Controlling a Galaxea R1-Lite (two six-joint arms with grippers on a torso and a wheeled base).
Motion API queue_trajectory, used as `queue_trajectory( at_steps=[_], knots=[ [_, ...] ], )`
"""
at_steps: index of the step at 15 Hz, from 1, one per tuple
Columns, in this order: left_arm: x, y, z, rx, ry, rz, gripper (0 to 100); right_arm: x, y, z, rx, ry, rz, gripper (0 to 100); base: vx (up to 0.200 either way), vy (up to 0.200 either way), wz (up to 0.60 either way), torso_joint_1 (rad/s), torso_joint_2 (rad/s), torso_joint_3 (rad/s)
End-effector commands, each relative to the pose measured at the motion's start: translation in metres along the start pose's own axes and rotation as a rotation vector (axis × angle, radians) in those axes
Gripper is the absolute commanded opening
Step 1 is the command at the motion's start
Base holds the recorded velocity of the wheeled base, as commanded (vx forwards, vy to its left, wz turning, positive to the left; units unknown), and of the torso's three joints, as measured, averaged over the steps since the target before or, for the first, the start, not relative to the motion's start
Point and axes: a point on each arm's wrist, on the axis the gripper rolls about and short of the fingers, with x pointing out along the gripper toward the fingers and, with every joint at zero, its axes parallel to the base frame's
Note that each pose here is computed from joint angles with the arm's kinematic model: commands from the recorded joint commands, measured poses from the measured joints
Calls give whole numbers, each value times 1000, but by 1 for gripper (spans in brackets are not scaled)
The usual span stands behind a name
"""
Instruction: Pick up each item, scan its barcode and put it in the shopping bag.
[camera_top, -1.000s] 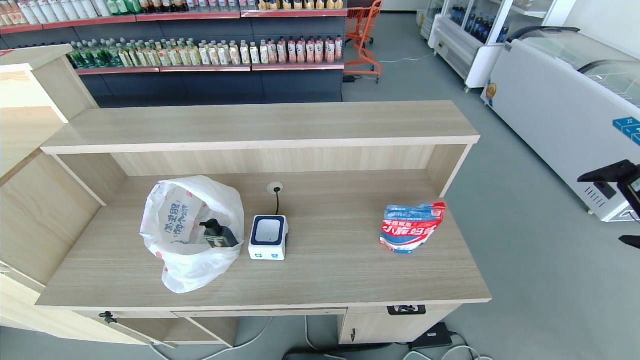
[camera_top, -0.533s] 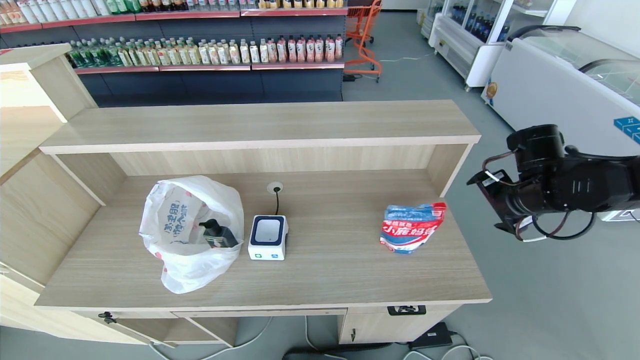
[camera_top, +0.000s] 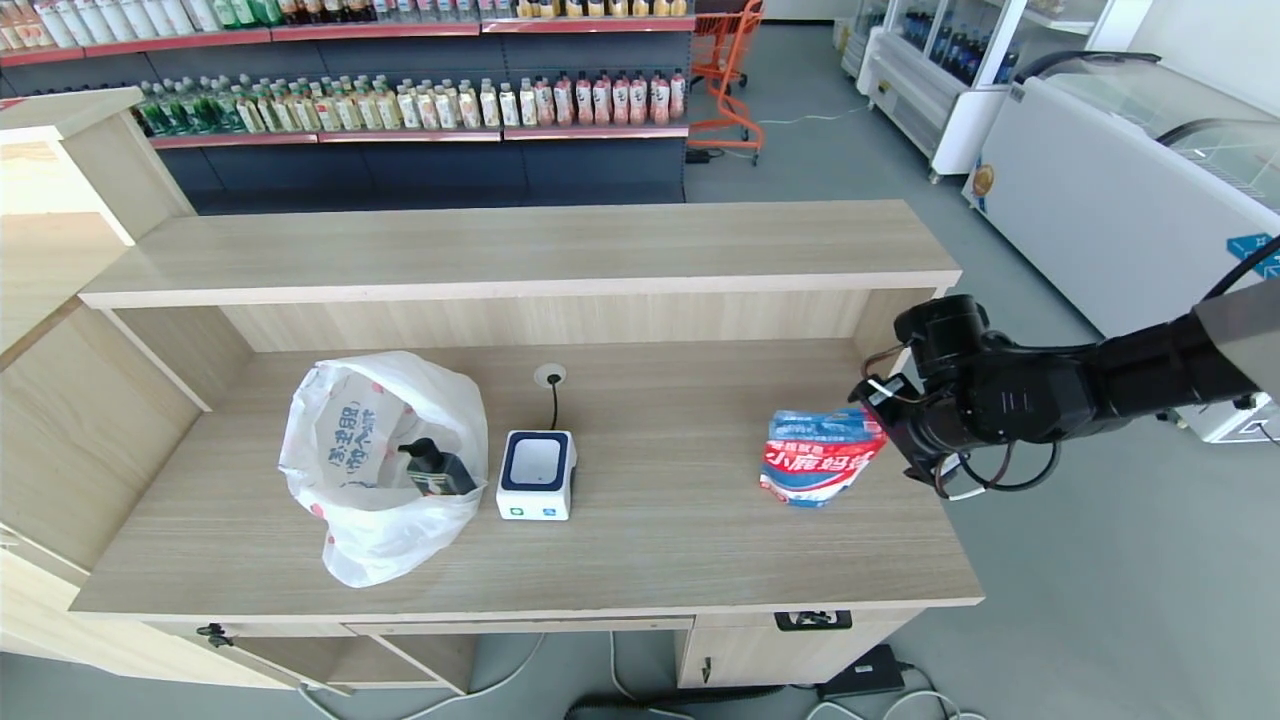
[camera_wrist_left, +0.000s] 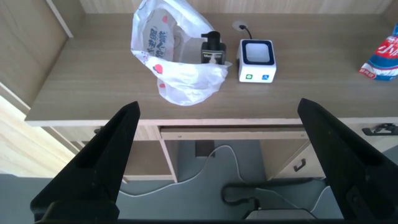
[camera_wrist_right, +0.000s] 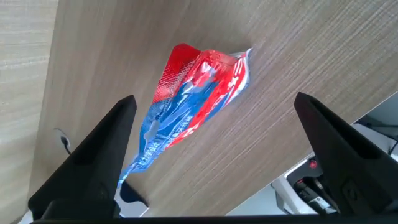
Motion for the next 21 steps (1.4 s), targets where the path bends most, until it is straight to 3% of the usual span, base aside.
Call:
queue_trajectory(
  at_steps=[1,13,14,21],
  knots=[
    [0,0,0,0,-1,0,100,11,-4,-6,-9,15,-23,100,0,0,0,0,0,0],
    [0,0,0,0,-1,0,100,69,-11,-34,-152,57,-65,100,0,0,0,0,0,0],
    [0,0,0,0,-1,0,100,70,-9,-39,-175,65,-56,0,0,0,0,0,0,0],
    [0,0,0,0,-1,0,100,77,-8,-51,-283,74,-37,0,0,0,0,0,0,0]
  ],
)
